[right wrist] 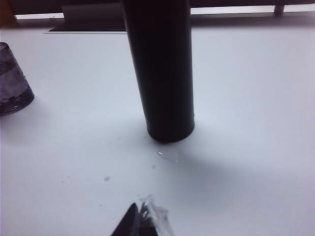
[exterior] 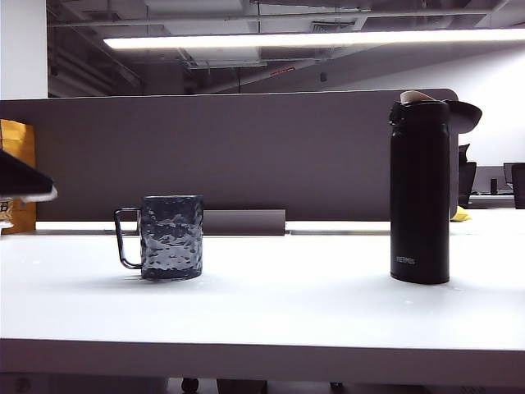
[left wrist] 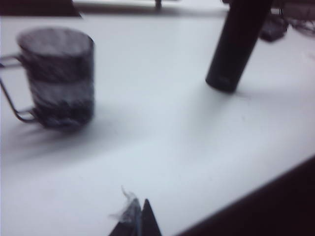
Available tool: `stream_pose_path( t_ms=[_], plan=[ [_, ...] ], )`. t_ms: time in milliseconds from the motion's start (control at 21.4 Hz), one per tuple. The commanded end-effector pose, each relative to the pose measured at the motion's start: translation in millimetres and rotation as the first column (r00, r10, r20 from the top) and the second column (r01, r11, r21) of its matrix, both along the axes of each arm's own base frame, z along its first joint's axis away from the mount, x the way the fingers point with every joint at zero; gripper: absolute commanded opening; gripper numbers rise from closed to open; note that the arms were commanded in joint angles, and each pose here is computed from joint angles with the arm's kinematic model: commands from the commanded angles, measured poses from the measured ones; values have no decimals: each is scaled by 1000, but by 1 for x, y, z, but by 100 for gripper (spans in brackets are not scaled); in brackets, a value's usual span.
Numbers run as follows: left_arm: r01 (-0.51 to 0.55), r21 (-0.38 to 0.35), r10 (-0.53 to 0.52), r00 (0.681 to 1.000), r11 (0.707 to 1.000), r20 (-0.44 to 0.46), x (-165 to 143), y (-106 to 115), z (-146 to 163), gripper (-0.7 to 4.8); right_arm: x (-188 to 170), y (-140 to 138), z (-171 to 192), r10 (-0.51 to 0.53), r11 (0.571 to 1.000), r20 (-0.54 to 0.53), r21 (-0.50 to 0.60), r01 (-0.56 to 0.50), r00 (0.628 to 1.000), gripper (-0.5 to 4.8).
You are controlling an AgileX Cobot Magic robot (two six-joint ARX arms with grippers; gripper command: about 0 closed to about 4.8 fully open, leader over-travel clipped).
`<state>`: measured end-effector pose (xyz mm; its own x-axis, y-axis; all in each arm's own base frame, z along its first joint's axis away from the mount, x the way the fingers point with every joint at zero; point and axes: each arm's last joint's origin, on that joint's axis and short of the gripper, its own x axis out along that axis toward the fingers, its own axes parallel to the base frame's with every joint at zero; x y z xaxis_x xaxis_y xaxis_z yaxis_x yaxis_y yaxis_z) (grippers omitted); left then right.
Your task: Pick up the black thermos, pour some water into the cup, then place the black thermos back on the table.
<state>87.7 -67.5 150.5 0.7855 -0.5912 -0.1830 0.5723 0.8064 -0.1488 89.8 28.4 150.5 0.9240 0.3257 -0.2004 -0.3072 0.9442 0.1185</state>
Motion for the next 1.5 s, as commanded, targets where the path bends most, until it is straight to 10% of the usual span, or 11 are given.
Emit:
stream_pose_path(
  t_ms=[47, 328, 749, 1497],
  plan=[
    [-45, -34, 46, 998, 998, 30, 4, 8, 4, -2, 0, 0, -1, -4, 1000, 0, -1, 4, 1000, -1],
    [-268, -75, 274, 958, 961, 87, 11, 32, 11, -2, 2, -6, -1, -62, 998, 1, 0, 62, 998, -1],
    [-545, -163, 568, 796, 823, 210, 9, 64, 23, -2, 4, -20, -1, -217, 976, 1, -1, 217, 976, -1],
    [-536, -159, 559, 804, 829, 206, 9, 64, 23, -2, 4, -20, -1, -217, 976, 2, -1, 217, 976, -1]
  ],
)
